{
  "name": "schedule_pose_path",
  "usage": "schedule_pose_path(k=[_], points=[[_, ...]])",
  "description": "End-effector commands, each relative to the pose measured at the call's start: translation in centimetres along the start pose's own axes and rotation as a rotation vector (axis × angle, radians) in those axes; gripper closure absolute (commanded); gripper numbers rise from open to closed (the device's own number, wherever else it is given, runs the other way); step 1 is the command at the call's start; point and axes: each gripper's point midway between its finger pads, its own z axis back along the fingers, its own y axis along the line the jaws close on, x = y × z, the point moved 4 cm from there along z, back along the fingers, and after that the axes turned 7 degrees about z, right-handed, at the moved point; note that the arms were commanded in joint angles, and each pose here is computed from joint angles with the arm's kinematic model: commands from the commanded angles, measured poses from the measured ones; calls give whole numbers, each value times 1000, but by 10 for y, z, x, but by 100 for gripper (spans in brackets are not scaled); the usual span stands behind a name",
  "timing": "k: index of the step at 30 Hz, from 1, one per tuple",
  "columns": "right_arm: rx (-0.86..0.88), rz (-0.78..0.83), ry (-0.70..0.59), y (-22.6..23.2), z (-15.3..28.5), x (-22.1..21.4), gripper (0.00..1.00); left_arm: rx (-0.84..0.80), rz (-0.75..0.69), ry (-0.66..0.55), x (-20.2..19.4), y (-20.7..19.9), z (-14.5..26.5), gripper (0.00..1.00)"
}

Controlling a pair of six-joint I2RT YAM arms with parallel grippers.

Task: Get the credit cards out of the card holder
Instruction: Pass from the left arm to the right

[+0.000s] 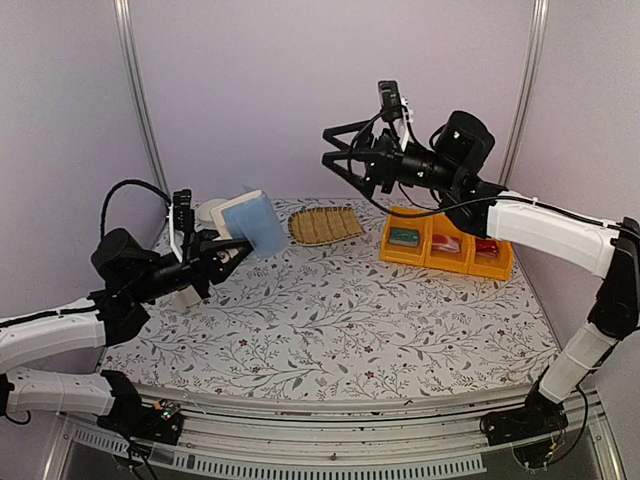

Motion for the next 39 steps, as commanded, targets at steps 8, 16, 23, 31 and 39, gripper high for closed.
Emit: schedule_pose_path(k=[8, 16, 23, 31, 39], points=[[14, 353, 363, 63, -53, -73, 0, 89, 0, -48, 14, 14, -6, 100], [21, 227, 438, 56, -81, -99, 16, 88, 3, -41, 12, 14, -7, 100], [162, 183, 429, 71, -86, -99, 86, 48, 7, -27, 10, 10, -8, 100], [450, 146, 313, 93, -53, -70, 98, -101, 27, -25, 9, -10, -7, 91], [524, 32, 285, 93, -40, -67, 99, -142, 65, -33, 8, -13, -9, 59]])
